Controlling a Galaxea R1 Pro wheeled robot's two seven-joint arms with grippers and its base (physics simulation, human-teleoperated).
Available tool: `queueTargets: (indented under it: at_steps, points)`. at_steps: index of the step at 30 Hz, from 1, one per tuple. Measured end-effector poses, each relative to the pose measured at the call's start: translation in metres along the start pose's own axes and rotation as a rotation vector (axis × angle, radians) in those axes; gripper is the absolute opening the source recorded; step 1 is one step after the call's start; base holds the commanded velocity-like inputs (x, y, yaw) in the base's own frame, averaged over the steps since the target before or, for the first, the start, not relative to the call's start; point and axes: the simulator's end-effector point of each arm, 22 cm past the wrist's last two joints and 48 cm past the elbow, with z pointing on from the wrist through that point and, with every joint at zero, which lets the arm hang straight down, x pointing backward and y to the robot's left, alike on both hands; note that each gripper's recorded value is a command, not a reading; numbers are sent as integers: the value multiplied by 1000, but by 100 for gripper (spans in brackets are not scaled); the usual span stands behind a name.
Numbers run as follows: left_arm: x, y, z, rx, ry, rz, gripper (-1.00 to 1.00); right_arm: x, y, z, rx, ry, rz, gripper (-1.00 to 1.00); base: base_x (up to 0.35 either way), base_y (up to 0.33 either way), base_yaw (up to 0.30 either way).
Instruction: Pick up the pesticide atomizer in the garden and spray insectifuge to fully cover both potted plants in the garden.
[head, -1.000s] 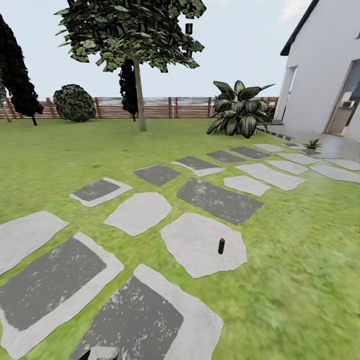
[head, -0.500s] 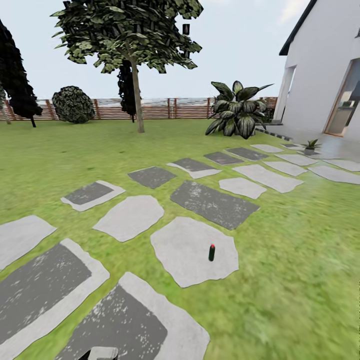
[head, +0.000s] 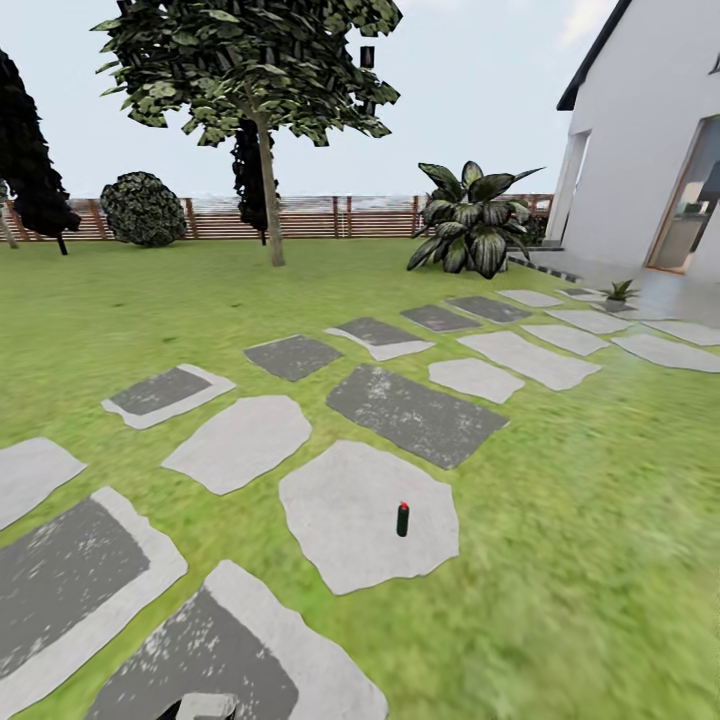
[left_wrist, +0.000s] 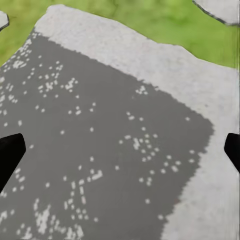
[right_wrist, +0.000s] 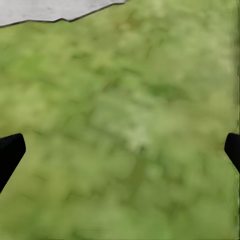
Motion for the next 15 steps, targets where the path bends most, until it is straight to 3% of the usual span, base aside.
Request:
queueTargets:
  at_steps: [15]
  points:
    - [0, 0, 0, 0, 0, 0, 100, 0, 0, 0, 0, -1, 0, 100, 160, -242, 0]
